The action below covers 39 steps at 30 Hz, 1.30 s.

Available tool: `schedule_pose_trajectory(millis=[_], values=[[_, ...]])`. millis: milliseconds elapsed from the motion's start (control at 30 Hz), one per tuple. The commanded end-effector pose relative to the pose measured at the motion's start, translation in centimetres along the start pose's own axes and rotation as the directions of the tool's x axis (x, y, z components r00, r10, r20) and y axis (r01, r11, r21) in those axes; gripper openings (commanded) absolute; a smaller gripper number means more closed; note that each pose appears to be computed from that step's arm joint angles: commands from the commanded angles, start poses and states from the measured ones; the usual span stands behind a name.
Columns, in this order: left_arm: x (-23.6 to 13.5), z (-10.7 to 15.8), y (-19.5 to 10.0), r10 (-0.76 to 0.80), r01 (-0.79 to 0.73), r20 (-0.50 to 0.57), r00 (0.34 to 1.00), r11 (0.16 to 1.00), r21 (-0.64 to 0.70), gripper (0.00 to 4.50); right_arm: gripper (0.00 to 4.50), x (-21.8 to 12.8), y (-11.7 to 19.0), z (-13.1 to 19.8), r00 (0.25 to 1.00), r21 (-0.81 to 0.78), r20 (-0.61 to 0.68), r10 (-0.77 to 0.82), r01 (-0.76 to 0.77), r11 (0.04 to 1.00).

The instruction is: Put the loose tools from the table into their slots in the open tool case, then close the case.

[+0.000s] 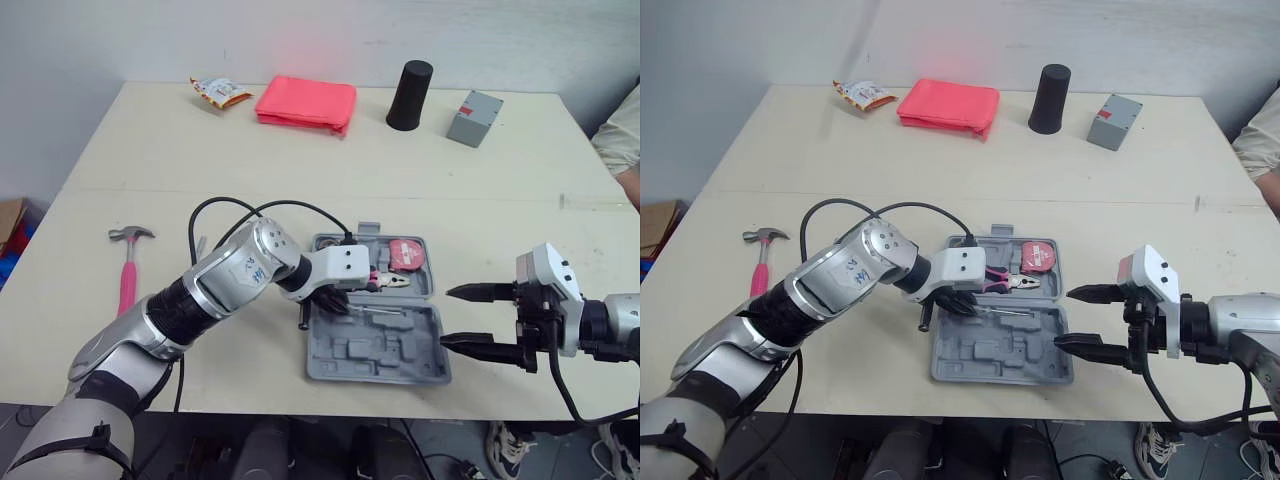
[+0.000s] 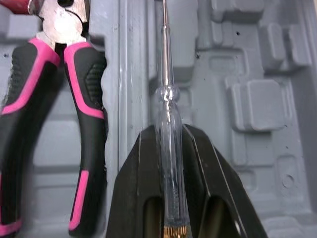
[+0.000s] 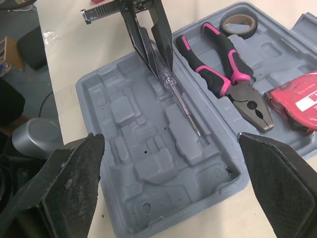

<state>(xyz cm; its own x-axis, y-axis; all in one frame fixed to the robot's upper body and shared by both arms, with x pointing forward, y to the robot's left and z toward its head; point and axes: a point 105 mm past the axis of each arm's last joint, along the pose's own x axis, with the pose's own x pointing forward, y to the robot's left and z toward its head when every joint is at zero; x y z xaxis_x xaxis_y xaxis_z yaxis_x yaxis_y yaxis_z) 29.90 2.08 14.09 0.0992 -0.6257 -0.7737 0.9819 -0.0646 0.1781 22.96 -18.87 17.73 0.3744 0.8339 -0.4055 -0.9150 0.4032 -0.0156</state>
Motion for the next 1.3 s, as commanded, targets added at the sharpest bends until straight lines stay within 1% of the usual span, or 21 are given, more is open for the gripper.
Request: schedule_pose_trajectory(millis=[33, 233, 600, 867, 900, 933, 1000, 1067, 1100, 1200, 1233, 1300], values=[[0.6, -0.6, 0.2, 0.010, -0.009, -0.045, 0.999, 1.000, 0.024, 0.05, 4.50, 0.0, 0.4, 0.8, 0.999, -0.028, 0.029, 0.012, -0.012, 1.000], [1.2, -0.5, 0.1, 0.013, -0.012, -0.043, 0.999, 1.000, 0.025, 0.05, 4.50, 0.0, 0.6, 0.8, 0.999, -0.031, 0.033, 0.013, -0.012, 0.999], [1.6, -0.4, 0.0, 0.021, -0.017, -0.050, 0.999, 0.997, 0.076, 0.05, 4.50, 0.1, 0.9, 0.7, 0.999, -0.039, 0.033, 0.016, -0.015, 0.999], [1.3, 0.4, 0.0, 0.019, -0.016, -0.032, 0.999, 0.995, 0.100, 0.05, 4.50, 0.2, 0.8, 1.2, 0.999, -0.069, 0.037, 0.014, -0.011, 0.998], [1.3, 0.3, 0.1, 0.026, -0.022, -0.034, 0.999, 0.994, 0.110, 0.77, 4.50, 0.2, 0.8, 1.3, 0.999, -0.071, 0.039, 0.014, -0.011, 0.997], [1.2, 0.4, 0.2, 0.031, -0.027, -0.033, 0.999, 0.993, 0.115, 0.99, 4.50, 0.2, 0.8, 1.3, 0.999, -0.073, 0.040, 0.013, -0.010, 0.997], [0.9, 1.0, 0.5, 0.045, -0.044, -0.005, 0.999, 0.993, 0.112, 1.71, 4.50, 0.3, 0.8, 1.3, 0.999, -0.081, 0.038, 0.012, -0.009, 0.997], [0.3, 2.0, 0.7, 0.061, -0.064, 0.026, 0.998, 0.991, 0.119, 2.65, 4.50, 0.4, 0.8, 1.2, 0.999, -0.082, 0.038, 0.016, -0.013, 0.997], [0.0, 2.3, 0.7, 0.065, -0.068, 0.035, 0.997, 0.990, 0.123, 3.03, 4.50, 0.5, 0.9, 1.2, 0.999, -0.083, 0.038, 0.018, -0.015, 0.996], [-1.3, 3.6, 0.8, 0.068, -0.081, 0.108, 0.992, 0.989, 0.125, 4.38, 4.50, 0.7, 0.9, 1.3, 0.999, -0.085, 0.039, 0.026, -0.022, 0.996], [-1.8, 4.0, 0.9, 0.070, -0.088, 0.142, 0.987, 0.989, 0.123, 4.45, 4.50, 0.8, 0.9, 1.4, 0.999, -0.085, 0.041, 0.027, -0.024, 0.996], [-2.6, 4.2, 1.5, 0.096, -0.117, 0.216, 0.972, 0.990, 0.085, 4.45, 4.50, 0.9, 0.9, 1.4, 0.999, -0.086, 0.043, 0.031, -0.028, 0.996]])
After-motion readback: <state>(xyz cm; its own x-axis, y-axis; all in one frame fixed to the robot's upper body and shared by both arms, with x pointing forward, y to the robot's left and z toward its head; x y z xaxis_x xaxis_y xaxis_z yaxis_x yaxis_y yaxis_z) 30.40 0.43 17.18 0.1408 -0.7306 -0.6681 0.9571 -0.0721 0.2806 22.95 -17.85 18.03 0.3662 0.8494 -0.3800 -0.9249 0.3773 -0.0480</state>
